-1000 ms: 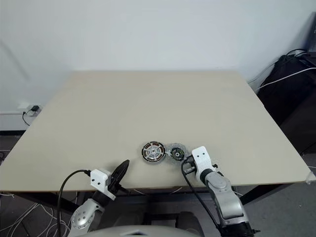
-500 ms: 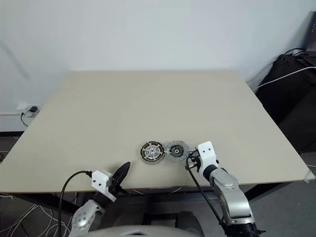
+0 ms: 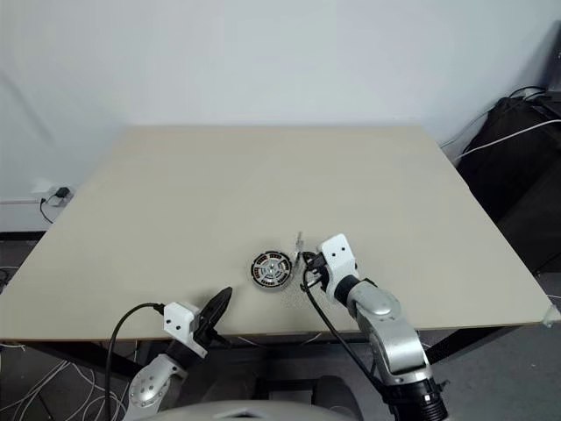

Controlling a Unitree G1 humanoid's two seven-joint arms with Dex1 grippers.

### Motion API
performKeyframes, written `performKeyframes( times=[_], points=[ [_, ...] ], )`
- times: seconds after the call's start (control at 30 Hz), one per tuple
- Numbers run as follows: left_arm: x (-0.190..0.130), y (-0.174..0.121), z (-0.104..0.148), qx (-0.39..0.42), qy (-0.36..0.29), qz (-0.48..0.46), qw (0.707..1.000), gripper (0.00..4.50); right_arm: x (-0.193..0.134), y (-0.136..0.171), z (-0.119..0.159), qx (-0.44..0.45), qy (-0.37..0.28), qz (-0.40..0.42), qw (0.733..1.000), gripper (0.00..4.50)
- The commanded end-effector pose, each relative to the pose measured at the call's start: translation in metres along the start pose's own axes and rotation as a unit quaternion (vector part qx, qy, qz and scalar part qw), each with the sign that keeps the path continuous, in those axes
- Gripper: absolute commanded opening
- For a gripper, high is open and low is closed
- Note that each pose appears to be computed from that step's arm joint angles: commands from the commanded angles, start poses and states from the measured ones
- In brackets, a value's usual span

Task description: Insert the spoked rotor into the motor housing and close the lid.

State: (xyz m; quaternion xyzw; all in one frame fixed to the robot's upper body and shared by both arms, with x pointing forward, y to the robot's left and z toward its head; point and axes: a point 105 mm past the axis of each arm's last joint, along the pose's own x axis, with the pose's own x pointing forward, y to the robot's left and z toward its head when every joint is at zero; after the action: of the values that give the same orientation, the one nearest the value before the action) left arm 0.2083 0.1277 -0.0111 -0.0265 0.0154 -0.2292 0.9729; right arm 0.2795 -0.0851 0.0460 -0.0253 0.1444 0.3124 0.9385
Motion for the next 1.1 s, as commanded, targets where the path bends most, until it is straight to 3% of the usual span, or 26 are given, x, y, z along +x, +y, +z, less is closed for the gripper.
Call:
performKeyframes(
  times=[0.03, 0.6, 0.87, 1.1],
  points=[
    [0.004, 0.001, 0.010, 0.006, -0.021, 0.002, 1.000, 0.00, 0.007, 0.011, 0.018, -0.016, -0.031, 0.023, 0.999, 0.02],
    [0.003, 0.008, 0.010, 0.014, -0.023, 0.010, 1.000, 0.00, 0.040, 0.043, -0.009, -0.021, 0.017, 0.089, 0.996, 0.02],
    [0.000, 0.008, 0.011, 0.014, -0.022, 0.012, 1.000, 0.00, 0.033, 0.033, 0.016, -0.027, -0.029, 0.091, 0.995, 0.02],
    [0.002, 0.007, 0.014, 0.015, -0.024, 0.009, 1.000, 0.00, 0.041, 0.024, 0.013, -0.021, -0.023, 0.080, 0.996, 2.25]
  ],
)
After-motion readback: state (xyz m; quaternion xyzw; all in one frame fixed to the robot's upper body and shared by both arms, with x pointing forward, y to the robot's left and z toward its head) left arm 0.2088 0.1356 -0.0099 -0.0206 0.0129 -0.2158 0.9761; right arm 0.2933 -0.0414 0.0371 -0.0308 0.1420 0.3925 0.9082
